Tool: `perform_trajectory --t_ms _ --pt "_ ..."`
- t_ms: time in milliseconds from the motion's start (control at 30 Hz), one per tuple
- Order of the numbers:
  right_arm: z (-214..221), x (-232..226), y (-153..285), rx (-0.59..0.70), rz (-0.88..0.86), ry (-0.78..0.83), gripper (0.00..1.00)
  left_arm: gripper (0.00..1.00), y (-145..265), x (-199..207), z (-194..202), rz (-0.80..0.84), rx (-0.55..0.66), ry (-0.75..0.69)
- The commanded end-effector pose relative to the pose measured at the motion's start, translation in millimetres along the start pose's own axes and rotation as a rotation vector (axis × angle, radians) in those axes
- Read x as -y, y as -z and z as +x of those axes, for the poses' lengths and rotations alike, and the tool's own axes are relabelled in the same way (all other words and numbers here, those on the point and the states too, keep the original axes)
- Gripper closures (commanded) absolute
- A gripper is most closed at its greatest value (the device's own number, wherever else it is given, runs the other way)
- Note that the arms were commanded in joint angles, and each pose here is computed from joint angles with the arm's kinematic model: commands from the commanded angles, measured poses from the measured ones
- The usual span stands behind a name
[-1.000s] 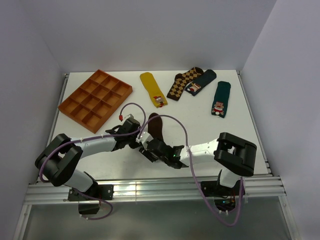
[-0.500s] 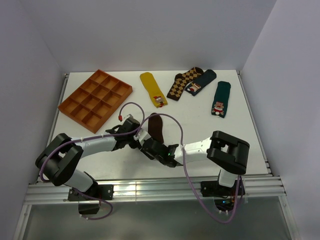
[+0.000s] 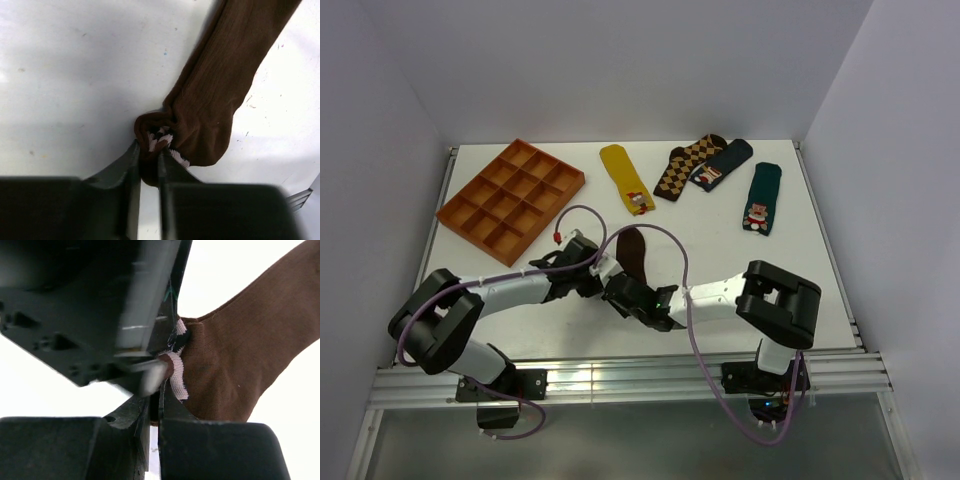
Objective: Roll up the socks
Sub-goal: Roll the sock at the center of the board.
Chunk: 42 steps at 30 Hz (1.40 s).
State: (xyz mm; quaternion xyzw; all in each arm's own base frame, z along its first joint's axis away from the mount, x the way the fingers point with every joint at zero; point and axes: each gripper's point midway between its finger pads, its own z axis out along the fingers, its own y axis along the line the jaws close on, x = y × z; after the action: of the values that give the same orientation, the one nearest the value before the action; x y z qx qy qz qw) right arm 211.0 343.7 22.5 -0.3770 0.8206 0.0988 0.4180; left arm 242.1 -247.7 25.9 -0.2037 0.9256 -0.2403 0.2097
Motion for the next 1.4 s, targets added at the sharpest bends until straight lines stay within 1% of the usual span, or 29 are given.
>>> perform_trajectory --t_ms 0,67,100,133,167,200,267,300,333,533,567,633,667,733,1033,1367 --pt "30 -25 7 -0.126 -0.171 -0.092 1.0 0.79 10 -10 7 -0.028 -0.006 0.021" --pt "32 -23 8 -0.144 -0.205 -0.149 1.0 0.68 17 -4 2 0.004 0.02 0.028" --pt "30 -28 11 -0.151 -0.258 -0.173 1.0 0.61 19 -2 -2 0.012 0.04 0.033" --pt "30 -21 9 -0.157 -0.256 -0.201 1.0 0.55 21 -2 -4 0.019 0.051 0.04" --pt "30 -24 10 -0.171 -0.284 -0.23 1.0 0.5 26 1 -7 0.039 0.067 0.043" --pt "28 -30 12 -0.182 -0.333 -0.251 1.0 0.42 27 -2 -10 0.037 0.084 0.05" --pt "30 -25 11 -0.202 -0.362 -0.318 1.0 0.36 35 3 -15 0.07 0.114 0.066" --pt "29 -26 12 -0.202 -0.386 -0.346 1.0 0.31 36 0 -15 0.071 0.122 0.073" --pt "23 -25 13 -0.196 -0.441 -0.405 1.0 0.29 41 2 -20 0.089 0.145 0.083" --pt "19 -20 12 -0.227 -0.552 -0.547 1.0 0.28 47 -4 -19 0.121 0.168 0.093" --pt "20 -25 16 -0.248 -0.609 -0.59 1.0 0.29 46 -5 -18 0.123 0.163 0.091" --pt "14 -15 13 -0.228 -0.625 -0.648 1.0 0.29 44 -10 -16 0.112 0.158 0.097" --pt "17 -15 15 -0.24 -0.636 -0.682 1.0 0.3 43 -10 -15 0.117 0.154 0.099" --pt "17 -10 14 -0.234 -0.638 -0.714 1.0 0.3 41 -10 -12 0.132 0.149 0.109" --pt "37 -10 7 -0.309 -0.675 -0.874 1.0 0.35 30 -5 -3 0.154 0.1 0.11" --pt "53 -6 3 -0.356 -0.697 -0.983 1.0 0.4 19 -10 5 0.141 0.077 0.121"
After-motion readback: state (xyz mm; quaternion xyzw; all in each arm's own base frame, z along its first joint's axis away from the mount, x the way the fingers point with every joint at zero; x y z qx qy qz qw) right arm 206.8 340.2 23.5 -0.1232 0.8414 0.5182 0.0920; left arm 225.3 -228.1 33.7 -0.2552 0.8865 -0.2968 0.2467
